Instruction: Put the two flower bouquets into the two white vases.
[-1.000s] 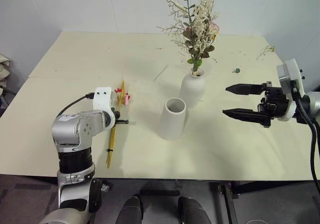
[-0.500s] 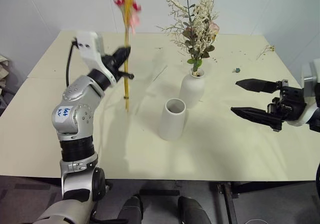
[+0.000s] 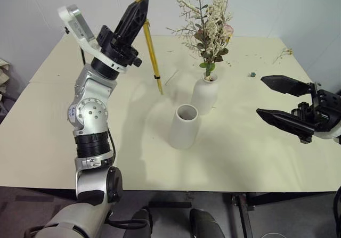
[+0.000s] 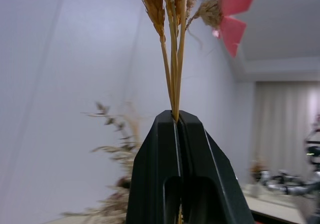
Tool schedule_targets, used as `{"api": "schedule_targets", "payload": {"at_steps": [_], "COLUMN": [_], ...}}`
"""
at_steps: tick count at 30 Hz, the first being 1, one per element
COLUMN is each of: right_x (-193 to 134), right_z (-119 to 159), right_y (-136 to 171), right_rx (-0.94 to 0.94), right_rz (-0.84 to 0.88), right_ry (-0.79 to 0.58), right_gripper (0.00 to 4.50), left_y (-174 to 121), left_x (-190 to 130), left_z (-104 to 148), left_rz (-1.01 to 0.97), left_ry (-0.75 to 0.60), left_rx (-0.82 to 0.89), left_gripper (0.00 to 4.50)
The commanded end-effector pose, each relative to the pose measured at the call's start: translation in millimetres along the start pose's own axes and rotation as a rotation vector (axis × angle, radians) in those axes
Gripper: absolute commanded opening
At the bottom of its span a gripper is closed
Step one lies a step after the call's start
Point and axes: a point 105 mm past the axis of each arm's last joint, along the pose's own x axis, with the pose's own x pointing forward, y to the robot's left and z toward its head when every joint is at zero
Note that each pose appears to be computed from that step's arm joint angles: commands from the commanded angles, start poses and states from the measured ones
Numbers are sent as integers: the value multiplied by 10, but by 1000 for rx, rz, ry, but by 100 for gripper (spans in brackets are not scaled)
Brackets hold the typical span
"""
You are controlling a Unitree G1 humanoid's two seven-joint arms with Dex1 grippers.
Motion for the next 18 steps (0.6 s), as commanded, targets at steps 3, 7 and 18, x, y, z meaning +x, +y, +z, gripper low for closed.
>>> {"api": "schedule_targets", "payload": {"at_steps": [3, 7, 18], "right_x": [-23, -47, -90], "right_z": [75, 55, 2], "right_y": [40, 45, 86], "right_rx": [-53, -50, -51], "right_rz": [-18, -35, -83], "right_ry": [-9, 1, 16], "right_gripper": [450, 450, 450], "left_y": [-220, -345, -344], "left_x": [262, 338, 261], "left_z": [34, -58, -524], "left_rz": [-162, -239, -230], "left_ry": [-74, -93, 101], "left_rx": [-126, -213, -204], "left_gripper": [1, 1, 1]}}
